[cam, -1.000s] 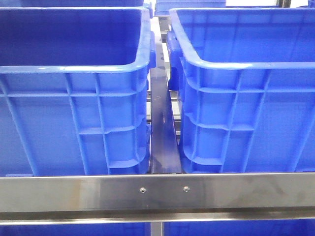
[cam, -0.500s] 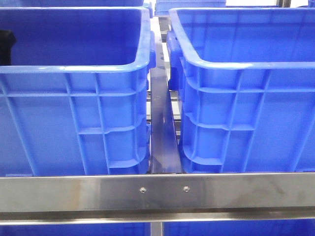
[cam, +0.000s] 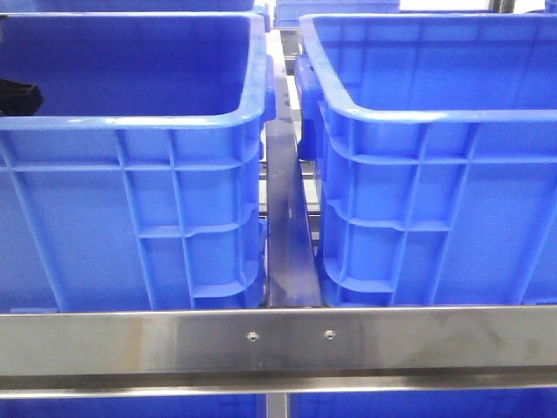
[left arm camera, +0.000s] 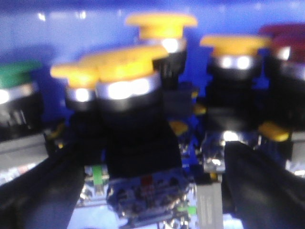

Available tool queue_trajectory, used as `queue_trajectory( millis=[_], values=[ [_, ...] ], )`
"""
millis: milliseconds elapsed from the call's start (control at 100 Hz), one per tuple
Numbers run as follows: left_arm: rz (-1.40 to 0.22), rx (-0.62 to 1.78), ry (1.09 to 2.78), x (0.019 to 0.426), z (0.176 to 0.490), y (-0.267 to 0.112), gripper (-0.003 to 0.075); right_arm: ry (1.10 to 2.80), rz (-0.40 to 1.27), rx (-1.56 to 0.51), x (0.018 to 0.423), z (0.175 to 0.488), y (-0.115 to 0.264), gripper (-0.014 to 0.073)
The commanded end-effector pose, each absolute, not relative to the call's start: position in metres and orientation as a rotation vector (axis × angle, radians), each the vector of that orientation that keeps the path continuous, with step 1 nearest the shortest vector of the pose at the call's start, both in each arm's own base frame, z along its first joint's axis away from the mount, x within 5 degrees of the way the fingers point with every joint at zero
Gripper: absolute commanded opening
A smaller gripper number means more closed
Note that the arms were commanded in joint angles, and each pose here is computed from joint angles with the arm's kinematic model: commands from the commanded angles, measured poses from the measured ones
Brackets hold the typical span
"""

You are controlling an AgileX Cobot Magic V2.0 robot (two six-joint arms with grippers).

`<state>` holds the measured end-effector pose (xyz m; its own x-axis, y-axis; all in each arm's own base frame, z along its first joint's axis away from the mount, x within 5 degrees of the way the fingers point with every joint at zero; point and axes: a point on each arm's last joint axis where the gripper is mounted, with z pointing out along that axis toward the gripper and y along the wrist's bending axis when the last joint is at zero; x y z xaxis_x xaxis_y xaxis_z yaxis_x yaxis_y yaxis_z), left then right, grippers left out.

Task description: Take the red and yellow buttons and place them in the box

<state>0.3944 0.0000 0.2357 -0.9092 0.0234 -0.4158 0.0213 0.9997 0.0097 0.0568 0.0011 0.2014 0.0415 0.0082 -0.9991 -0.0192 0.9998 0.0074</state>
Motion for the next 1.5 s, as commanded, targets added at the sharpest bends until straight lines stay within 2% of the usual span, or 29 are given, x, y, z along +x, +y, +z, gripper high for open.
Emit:
queue_trajectory(
  millis=[0,120,270,430,670,860,1210,1380,1490],
  values=[
    [0.004,0.020,2.594,0.396,0.264,-0.001,0.0548,1.412,0.016,-0.017,0.053,0.215,0.001,-0.0069],
    [0.004,0.020,2.599,0.396,0.263,-0.001,0.0442,1.412,0.016,-0.017,0.053,0.215,0.001,-0.0069],
    [0.004,0.020,2.599,0.396,0.263,-0.001,0.0251,1.412,0.016,-0.017,0.053,0.215,0.001,-0.0069],
    [0.004,0.020,2.597,0.396,0.263,-0.001,0.0148,1.412,0.016,-0.017,0.053,0.215,0.001,-0.0069],
    [0.005,0.025,2.572,0.388,0.279,-0.001,0.0146,1.412,0.016,-0.017,0.053,0.215,0.001,-0.0069],
    [-0.025,0.185,2.510,0.372,0.308,-0.008,0.0146,1.412,0.016,-0.017,0.053,0.215,0.001,-0.0069],
    [-0.413,0.634,2.321,0.342,0.346,-0.044,0.0146,1.412,0.016,-0.017,0.053,0.215,0.001,-0.0069],
    [-0.709,0.834,2.174,0.329,0.356,-0.064,0.0146,1.412,0.016,-0.017,0.053,0.215,0.001,-0.0069],
    [-0.844,0.916,2.088,0.322,0.362,-0.073,0.0146,1.412,0.016,-0.017,0.053,0.215,0.001,-0.0069]
  ],
)
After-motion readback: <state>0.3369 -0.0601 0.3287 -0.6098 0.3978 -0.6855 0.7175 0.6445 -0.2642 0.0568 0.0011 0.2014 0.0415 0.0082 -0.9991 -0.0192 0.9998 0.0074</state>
